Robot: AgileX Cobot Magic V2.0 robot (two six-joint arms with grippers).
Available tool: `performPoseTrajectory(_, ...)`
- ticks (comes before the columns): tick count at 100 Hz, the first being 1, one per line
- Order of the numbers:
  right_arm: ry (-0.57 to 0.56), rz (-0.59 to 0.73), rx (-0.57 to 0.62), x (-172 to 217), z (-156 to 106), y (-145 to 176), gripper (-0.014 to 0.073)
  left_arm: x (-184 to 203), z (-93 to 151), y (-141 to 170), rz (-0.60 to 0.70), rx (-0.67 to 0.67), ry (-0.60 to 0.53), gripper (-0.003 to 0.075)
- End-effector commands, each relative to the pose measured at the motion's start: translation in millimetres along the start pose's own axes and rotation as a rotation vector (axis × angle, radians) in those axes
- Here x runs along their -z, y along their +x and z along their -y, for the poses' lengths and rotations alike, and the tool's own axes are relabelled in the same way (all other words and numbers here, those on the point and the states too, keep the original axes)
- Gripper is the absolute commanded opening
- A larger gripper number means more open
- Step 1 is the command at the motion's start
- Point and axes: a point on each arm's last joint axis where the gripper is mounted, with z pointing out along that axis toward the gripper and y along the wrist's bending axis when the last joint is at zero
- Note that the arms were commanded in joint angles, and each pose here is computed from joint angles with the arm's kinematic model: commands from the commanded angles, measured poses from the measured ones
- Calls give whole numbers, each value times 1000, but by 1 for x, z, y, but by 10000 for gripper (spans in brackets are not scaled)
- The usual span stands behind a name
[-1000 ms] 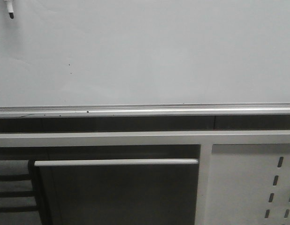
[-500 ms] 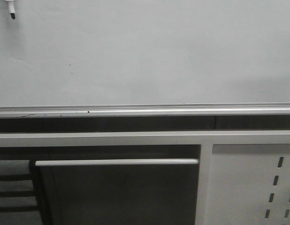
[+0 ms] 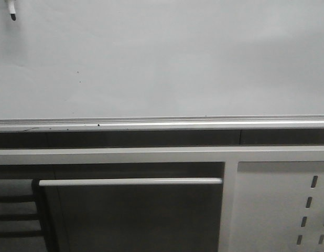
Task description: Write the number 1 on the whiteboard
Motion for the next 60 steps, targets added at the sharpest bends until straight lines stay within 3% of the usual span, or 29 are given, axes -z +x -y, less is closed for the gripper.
performPoseTrajectory(1,7,87,17,2,-2,-17,370,-6,7,-22,131,-3,18,241)
performPoseTrajectory(13,10,96,22,1,-2,-18,362,-19,12,-29,184,-13,32,361)
performPoseTrajectory(35,10,98,22,1,-2,-18,362,-42,12,-33,262,-34,12,354)
performPoseTrajectory(60,10,98,22,1,-2,-18,362,-61,13,-37,266,-44,0,354)
